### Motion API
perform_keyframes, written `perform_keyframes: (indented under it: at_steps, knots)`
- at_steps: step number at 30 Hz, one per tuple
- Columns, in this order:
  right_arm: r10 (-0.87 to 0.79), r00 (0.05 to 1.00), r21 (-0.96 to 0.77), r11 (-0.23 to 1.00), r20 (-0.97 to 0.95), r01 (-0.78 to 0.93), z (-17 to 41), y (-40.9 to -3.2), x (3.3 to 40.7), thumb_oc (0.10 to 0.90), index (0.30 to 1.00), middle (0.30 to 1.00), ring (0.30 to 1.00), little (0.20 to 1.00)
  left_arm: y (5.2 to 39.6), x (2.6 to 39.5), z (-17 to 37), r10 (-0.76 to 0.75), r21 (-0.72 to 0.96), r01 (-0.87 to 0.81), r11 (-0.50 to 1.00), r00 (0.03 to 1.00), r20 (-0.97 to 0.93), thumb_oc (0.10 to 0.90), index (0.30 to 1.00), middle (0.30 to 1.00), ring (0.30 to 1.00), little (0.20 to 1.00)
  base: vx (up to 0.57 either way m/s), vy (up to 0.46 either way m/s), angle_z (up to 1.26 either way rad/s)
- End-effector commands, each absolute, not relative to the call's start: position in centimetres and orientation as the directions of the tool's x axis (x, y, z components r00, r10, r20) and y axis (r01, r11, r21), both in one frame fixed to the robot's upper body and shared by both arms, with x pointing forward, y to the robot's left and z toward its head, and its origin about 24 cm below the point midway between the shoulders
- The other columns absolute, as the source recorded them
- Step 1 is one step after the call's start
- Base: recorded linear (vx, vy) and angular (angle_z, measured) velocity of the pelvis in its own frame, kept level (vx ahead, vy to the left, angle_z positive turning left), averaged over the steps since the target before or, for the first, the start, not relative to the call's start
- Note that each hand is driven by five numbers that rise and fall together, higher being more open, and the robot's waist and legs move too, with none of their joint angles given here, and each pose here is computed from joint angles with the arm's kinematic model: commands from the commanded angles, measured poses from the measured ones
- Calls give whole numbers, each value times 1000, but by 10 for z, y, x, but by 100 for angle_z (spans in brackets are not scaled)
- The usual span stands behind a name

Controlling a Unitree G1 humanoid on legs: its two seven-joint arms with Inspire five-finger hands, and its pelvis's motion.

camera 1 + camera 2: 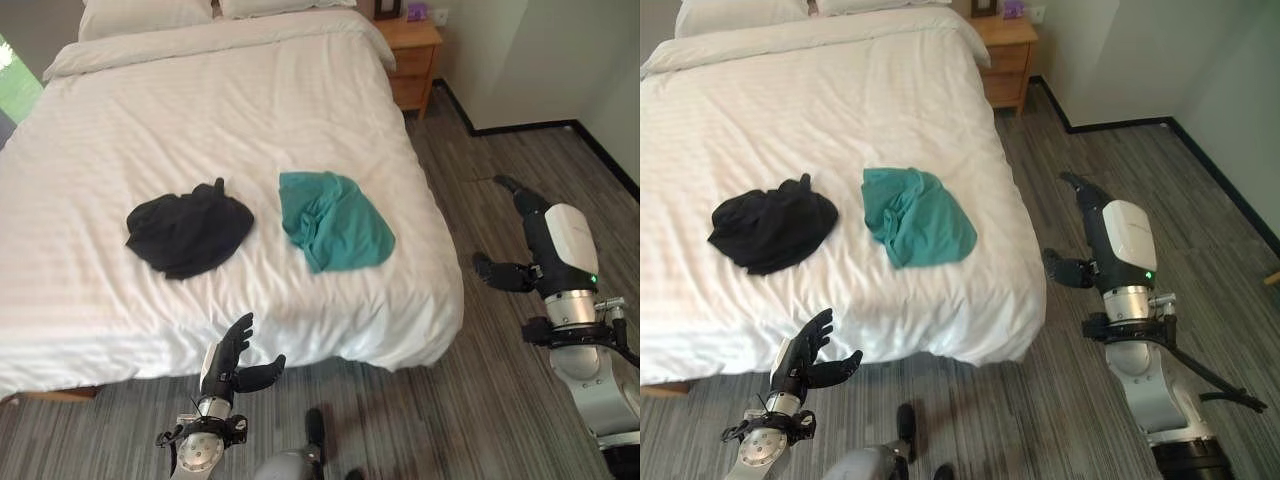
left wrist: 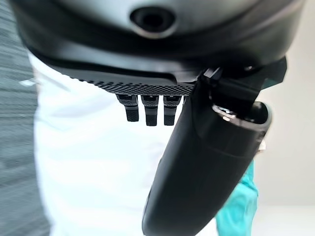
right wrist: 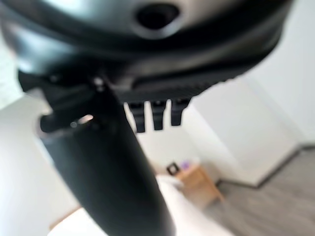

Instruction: Pick up bed clothes into laundry basket.

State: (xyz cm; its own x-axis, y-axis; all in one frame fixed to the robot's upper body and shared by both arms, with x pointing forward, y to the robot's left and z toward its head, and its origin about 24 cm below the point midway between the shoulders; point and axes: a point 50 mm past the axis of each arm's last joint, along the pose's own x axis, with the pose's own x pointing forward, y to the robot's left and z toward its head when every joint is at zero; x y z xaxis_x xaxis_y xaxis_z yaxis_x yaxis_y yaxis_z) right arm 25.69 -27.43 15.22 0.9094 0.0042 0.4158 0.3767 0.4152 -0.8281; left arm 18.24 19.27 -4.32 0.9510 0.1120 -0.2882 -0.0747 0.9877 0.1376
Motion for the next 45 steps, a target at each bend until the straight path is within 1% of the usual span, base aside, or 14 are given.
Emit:
perform_keyframes:
  at_steps: [1, 4, 5, 6, 7, 8, 16, 17, 24, 27, 33, 35, 40, 45]
  knots:
    - [229, 688, -709, 409, 689, 574, 236, -231, 275, 800, 900, 900, 900, 900, 202, 215, -2, 78, 207, -63, 976, 995, -62, 800, 900, 900, 900, 900, 40, -141, 102]
    - [272, 670, -711, 425, 691, 560, 241, -218, 280, 800, 900, 900, 900, 900, 203, 220, 0, 84, 202, -72, 977, 995, -52, 800, 900, 900, 900, 900, 62, -156, 77]
    - [273, 741, -787, 276, 614, 551, 233, -231, 293, 800, 900, 900, 900, 900, 210, 215, -19, 108, 263, -66, 962, 983, -148, 800, 900, 900, 900, 900, 63, -286, 86]
    - [379, 665, -761, 414, 643, 500, 246, -183, 297, 800, 900, 900, 900, 900, 208, 213, -15, 90, 242, -56, 969, 987, -131, 800, 900, 900, 900, 900, 137, -383, 107]
    - [452, 632, -772, 457, 629, 441, 246, -154, 299, 800, 900, 900, 900, 900, 209, 212, -15, 100, 225, -69, 972, 986, -133, 800, 900, 900, 900, 900, 64, -209, 115]
    - [481, 639, -793, 461, 601, 399, 236, -145, 302, 800, 900, 900, 900, 900, 209, 208, -16, 125, 178, -100, 979, 983, -136, 800, 900, 900, 900, 900, 100, -153, 73]
    - [482, 638, -793, 461, 600, 398, 236, -145, 302, 800, 900, 900, 900, 900, 209, 208, -16, 126, 178, -101, 979, 983, -137, 800, 900, 900, 900, 900, 36, -38, 28]
    - [421, 806, -885, 392, 416, 252, 191, -138, 337, 800, 900, 900, 900, 900, 234, 169, -48, 257, 133, -226, 965, 917, -306, 800, 900, 900, 900, 900, 308, -267, -20]
    - [324, 860, -884, 390, 394, 258, 176, -155, 340, 800, 900, 900, 900, 900, 247, 155, -64, 322, 194, -265, 945, 864, -386, 800, 900, 900, 900, 900, 57, -50, 32]
    - [305, 910, -919, 358, 281, 164, 144, -160, 342, 800, 900, 900, 900, 900, 246, 140, -82, 308, 219, -228, 949, 822, -479, 800, 900, 900, 900, 900, 23, 16, 12]
    - [290, 922, -928, 341, 257, 151, 139, -161, 346, 800, 900, 900, 900, 900, 245, 139, -85, 308, 220, -225, 949, 815, -491, 800, 900, 900, 900, 900, -8, 5, 5]
    - [183, 966, -953, 276, 184, 129, 124, -178, 357, 800, 900, 900, 900, 900, 248, 139, -95, 328, 239, -234, 943, 778, -535, 800, 900, 900, 900, 900, -62, 6, -3]
    - [162, 970, -950, 284, 179, 128, 118, -179, 354, 800, 900, 900, 900, 900, 247, 136, -100, 334, 242, -236, 941, 759, -559, 800, 900, 900, 900, 900, -2, -2, 1]
    - [155, 984, -954, 299, 82, 33, 92, -176, 350, 800, 900, 900, 900, 900, 241, 113, -127, 339, 262, -216, 940, 639, -690, 800, 900, 900, 900, 900, -2, 1, -3]
